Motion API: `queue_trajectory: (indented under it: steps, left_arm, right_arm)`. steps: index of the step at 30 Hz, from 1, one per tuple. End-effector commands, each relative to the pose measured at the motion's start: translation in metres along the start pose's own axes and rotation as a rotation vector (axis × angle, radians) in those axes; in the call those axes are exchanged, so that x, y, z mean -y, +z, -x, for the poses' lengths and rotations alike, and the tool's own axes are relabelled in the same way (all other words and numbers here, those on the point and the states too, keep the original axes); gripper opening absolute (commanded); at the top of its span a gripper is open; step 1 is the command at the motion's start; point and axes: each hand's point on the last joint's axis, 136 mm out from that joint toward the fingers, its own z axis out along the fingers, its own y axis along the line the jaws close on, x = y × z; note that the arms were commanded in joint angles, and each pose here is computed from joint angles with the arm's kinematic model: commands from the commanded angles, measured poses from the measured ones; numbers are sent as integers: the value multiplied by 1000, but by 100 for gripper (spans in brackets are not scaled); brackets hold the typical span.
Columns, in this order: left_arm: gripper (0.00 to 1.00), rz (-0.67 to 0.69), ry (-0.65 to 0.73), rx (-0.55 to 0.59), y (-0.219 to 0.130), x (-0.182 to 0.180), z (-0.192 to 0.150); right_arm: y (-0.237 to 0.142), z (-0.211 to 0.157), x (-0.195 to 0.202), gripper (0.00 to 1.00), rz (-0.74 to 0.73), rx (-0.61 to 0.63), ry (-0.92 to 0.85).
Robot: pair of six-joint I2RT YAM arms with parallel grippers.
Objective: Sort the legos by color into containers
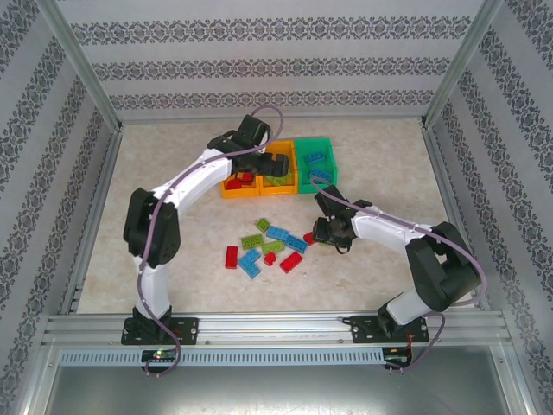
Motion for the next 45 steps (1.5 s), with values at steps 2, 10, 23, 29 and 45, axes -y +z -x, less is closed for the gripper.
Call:
queue_trajectory:
  steps: [2, 10, 23, 29, 45]
  left_arm:
    - [100, 31, 3, 144, -30, -5, 12]
    - [100, 198, 20, 183, -62, -46, -17]
    - [100, 361, -62, -32, -81, -95, -118]
    - [100, 290, -151, -140, -81, -95, -177]
    - [93, 242, -305, -351, -74, -72, -267]
  right_arm:
    - [6, 0, 10, 44, -63, -10, -20]
    - [-26, 24, -10, 32, 4, 80, -32]
    - [-80, 129, -125, 33, 369, 213, -46]
    - [-62, 171, -163, 34, 426, 194, -32]
    - [-14, 210, -178, 56, 410, 149, 22]
